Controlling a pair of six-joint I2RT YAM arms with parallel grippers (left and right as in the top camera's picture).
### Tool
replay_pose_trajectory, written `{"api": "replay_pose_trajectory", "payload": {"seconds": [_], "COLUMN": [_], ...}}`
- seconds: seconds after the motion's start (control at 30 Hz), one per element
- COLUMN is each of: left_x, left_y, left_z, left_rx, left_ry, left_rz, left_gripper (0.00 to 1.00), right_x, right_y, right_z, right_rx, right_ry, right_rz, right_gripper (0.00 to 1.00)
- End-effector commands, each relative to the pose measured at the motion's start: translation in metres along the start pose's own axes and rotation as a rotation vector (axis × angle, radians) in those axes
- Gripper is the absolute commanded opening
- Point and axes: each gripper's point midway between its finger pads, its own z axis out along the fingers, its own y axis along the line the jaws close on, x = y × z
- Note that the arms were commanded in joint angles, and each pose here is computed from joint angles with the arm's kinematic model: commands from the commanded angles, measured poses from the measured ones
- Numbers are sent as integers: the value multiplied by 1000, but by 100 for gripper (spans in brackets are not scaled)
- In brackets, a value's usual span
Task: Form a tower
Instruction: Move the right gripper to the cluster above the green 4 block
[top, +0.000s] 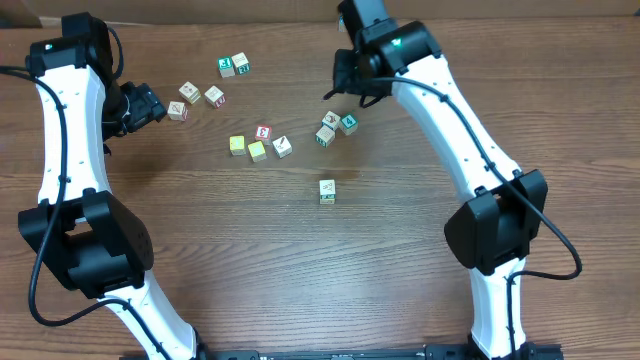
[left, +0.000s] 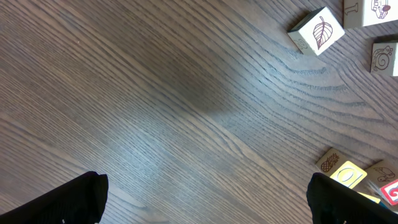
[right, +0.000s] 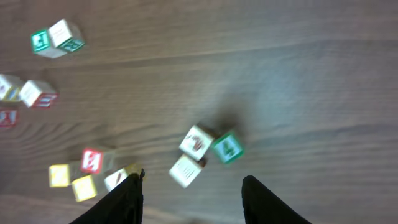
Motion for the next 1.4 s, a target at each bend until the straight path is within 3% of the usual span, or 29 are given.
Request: {"api": "replay_pose_trajectory", "payload": {"seconds": [0.0, 0.1, 0.27, 0.57, 0.97, 1.37], "left_x": [-3, -3, -3, -3, -3, -3], "left_y": [-2, -2, -2, -2, -2, -2], "left_z": [-10, -10, -10, -10, -10, -10], "left_rx": [15, 15, 15, 15, 15, 15], "left_ry": [-25, -25, -25, -25, -25, -25], "left_rz": [3, 3, 3, 3, 3, 3], "left_gripper": [100, 99, 100, 100, 100, 99], "right_x": [6, 16, 44, 92, 97, 73], "right_y": [-7, -12, -21, -10, 46, 34], "right_z": [31, 54, 82, 111, 132, 127], "right_rx": [27, 47, 91, 97, -7, 34], "right_ry": [39, 83, 187, 298, 183, 112], "right_rz": [-75, -79, -42, 6, -119, -105], "right_gripper": [48, 48, 36, 26, 26, 33]}}
